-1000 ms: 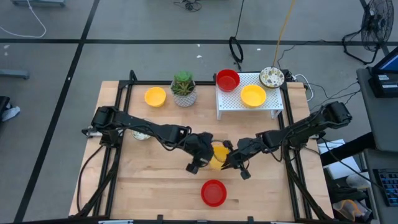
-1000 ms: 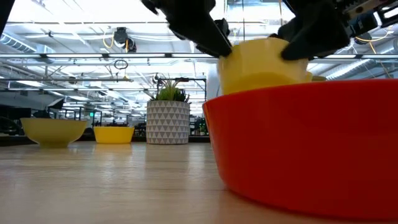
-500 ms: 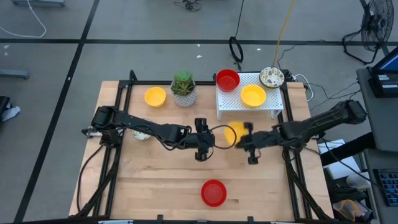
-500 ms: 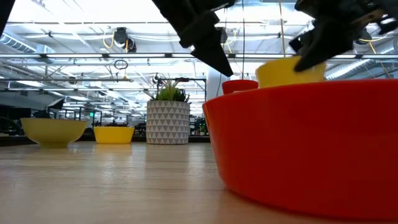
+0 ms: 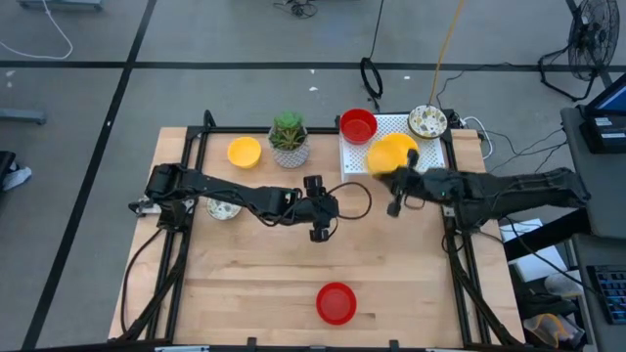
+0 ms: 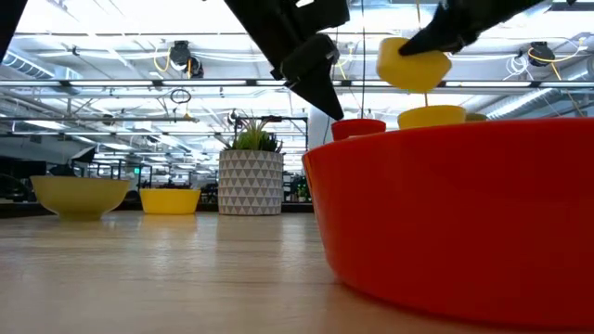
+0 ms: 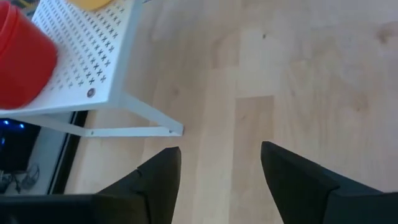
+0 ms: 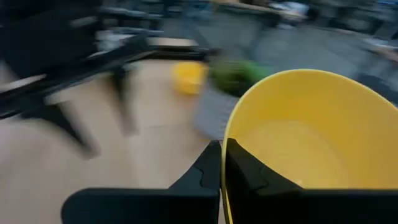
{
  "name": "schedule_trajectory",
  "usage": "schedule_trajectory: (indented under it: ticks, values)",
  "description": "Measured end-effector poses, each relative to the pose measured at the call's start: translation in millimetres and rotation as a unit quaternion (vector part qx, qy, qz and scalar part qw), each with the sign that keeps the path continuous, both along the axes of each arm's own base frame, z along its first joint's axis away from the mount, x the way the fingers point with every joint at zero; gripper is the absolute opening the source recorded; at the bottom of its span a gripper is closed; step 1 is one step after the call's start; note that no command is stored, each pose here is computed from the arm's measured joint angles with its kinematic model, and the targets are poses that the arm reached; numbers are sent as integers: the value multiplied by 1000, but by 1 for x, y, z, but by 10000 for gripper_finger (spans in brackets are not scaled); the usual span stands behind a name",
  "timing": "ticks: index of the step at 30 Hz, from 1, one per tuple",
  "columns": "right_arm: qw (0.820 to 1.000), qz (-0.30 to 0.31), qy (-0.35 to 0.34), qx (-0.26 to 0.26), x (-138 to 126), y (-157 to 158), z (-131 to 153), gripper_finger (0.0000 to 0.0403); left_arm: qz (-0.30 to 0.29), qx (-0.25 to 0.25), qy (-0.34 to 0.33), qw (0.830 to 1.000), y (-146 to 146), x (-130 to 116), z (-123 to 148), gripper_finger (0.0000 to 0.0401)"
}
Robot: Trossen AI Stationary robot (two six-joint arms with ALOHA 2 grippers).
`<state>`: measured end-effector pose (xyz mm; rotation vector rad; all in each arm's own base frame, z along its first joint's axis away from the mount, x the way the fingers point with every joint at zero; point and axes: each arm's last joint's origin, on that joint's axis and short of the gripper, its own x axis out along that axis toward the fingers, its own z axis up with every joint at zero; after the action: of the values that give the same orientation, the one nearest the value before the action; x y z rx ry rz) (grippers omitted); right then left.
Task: Pick & Place Mini bowls
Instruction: Stack the yellow bowl on top of the other yellow bowls on the shelf
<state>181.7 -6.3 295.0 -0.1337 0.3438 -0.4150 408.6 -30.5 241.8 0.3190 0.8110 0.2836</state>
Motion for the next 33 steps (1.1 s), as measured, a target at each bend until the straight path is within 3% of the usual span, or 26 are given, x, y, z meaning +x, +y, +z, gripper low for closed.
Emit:
schedule_trajectory:
  ticks: [6, 14, 24, 33]
  values:
    - [991, -133, 16, -25, -5, -32, 17, 0, 19, -11, -2, 1000, 8, 0, 0, 220]
    - [966, -244, 71, 34, -9, -65, -2, 0, 32, -19, 16, 999, 9, -3, -4, 218]
    - [962, -255, 92, 42, 0, -73, -12, 0, 37, -26, 34, 998, 9, -7, -6, 208]
    - [969, -214, 102, 73, 7, -73, -18, 0, 36, -25, 34, 998, 9, -6, -6, 202]
